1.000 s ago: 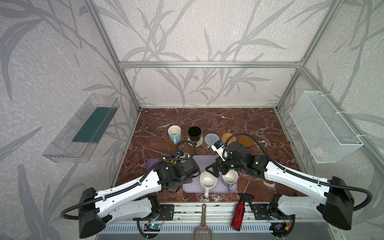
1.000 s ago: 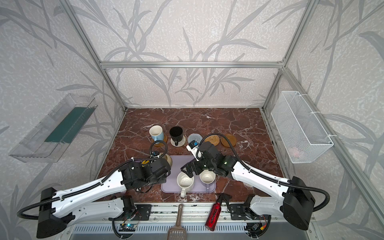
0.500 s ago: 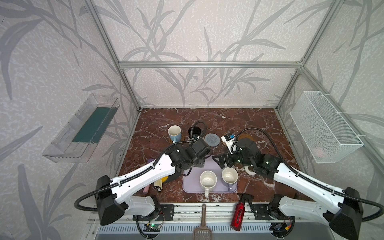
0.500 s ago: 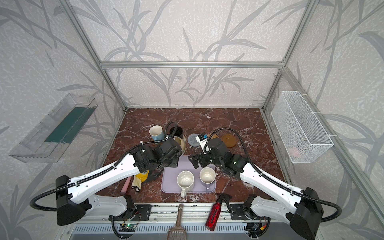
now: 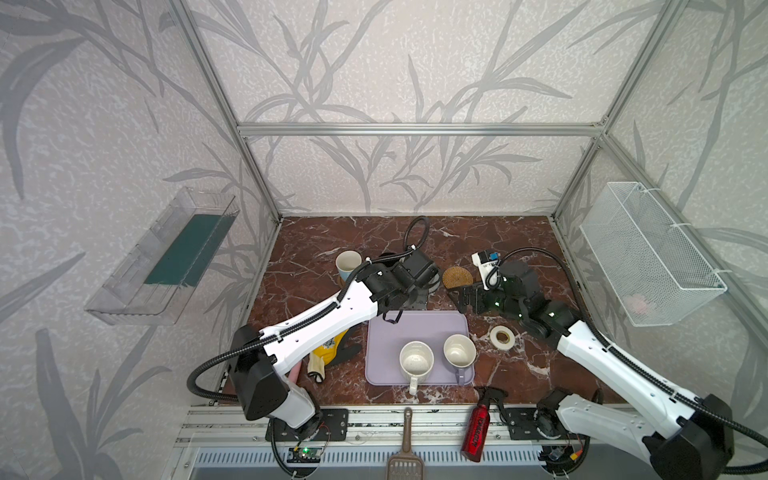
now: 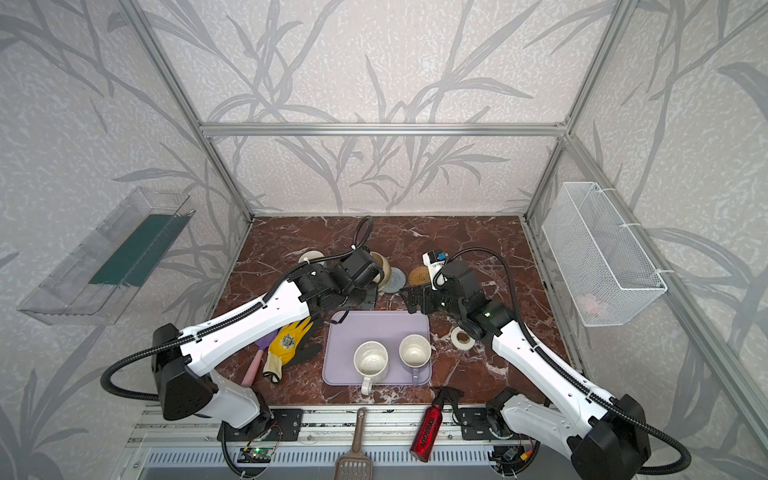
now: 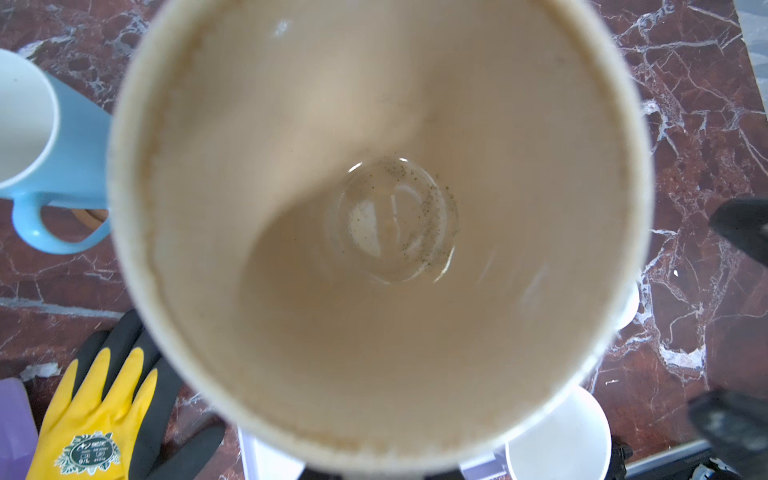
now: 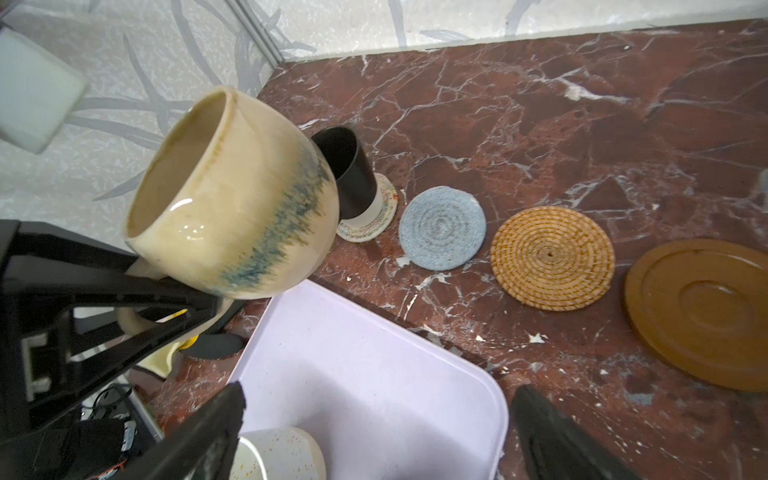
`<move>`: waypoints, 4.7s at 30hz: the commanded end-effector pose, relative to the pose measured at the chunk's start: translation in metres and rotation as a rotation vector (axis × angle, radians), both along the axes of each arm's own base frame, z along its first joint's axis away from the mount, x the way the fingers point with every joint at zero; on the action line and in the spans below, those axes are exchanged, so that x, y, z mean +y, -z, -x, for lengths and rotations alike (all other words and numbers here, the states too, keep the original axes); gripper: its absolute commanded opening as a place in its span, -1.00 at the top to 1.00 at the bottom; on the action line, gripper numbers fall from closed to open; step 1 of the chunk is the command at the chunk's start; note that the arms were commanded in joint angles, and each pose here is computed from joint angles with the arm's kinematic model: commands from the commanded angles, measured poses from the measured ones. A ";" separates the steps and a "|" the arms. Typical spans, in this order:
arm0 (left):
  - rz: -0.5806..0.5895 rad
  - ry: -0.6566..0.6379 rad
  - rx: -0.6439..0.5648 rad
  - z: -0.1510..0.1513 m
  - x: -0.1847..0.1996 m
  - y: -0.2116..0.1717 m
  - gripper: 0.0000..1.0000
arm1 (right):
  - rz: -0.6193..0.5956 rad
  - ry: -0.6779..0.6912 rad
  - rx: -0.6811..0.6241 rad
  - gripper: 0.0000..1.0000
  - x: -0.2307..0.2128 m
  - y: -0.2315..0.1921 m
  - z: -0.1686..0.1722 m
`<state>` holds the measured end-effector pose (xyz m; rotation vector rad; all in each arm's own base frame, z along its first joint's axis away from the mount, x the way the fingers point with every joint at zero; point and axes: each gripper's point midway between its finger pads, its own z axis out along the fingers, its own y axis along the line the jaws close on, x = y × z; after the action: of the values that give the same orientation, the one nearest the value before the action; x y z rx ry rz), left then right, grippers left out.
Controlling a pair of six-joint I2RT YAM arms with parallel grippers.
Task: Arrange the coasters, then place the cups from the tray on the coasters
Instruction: 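Carry the beige mug over the light blue woven coaster and lower it, then set the beige mug on the light blue coaster and open the left gripper, then raise the left gripper off the beige mug while the right gripper moves over the tray, then lower the right gripper onto the handle of the white speckled mug on the tray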
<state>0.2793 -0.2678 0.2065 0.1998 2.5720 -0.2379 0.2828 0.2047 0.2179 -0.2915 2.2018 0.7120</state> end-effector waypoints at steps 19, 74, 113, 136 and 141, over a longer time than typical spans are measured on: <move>-0.030 -0.050 -0.027 -0.090 -0.047 0.029 1.00 | -0.020 0.042 0.031 -0.98 -0.025 0.007 -0.013; -0.164 -0.172 0.102 -0.108 -0.045 0.142 1.00 | -0.008 0.036 0.075 -0.98 -0.030 0.033 -0.013; 0.204 -0.120 -0.033 -0.078 -0.048 0.027 -0.67 | -0.044 -0.074 0.159 -0.99 -0.016 0.028 0.034; 0.294 -0.028 -0.093 0.025 0.066 -0.036 -0.91 | 0.303 -0.305 0.041 -0.94 0.083 0.031 0.138; 0.329 -0.019 -0.010 0.050 0.073 -0.021 -0.90 | 0.337 -0.335 0.064 -0.90 0.103 0.060 0.168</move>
<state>0.2478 -0.2001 0.2517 0.0398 2.3743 -0.6418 0.1202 0.3022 0.1706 -0.8892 2.3471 0.5565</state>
